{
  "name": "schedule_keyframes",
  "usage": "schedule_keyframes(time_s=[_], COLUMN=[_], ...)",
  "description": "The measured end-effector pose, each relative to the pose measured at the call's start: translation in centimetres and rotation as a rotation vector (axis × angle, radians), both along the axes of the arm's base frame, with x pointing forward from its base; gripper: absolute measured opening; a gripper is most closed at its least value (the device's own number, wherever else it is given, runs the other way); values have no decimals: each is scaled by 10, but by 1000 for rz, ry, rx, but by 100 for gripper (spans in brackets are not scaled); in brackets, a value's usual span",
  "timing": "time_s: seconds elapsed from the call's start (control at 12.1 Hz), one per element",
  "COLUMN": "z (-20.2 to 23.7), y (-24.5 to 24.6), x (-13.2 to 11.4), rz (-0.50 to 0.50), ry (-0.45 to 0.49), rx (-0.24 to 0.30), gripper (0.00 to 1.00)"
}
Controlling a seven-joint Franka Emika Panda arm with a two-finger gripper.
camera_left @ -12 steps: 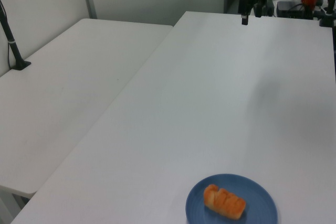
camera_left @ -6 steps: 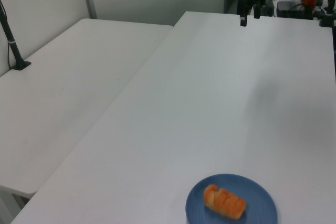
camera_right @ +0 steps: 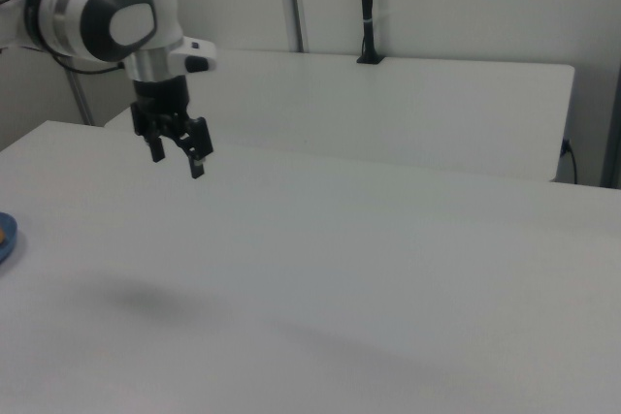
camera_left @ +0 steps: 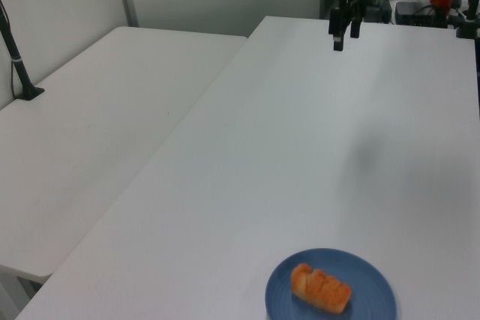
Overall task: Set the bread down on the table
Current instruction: 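Move the open gripper across the table toward the blue plate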
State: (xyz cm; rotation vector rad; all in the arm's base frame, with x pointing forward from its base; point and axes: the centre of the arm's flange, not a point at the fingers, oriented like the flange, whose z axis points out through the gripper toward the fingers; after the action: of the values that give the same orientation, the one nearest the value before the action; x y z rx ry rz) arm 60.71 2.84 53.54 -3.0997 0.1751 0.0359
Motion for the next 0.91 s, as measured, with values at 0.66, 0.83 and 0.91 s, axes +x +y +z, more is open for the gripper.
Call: schedule_keyframes(time_s=[0.66,0.83,0.91], z=[-15,-44,-55], y=[267,337,358], x=[-49,-70,-77], rz=[70,70,55], ry=[-4,-6,-9], rx=[124,123,125], gripper=[100,100,100])
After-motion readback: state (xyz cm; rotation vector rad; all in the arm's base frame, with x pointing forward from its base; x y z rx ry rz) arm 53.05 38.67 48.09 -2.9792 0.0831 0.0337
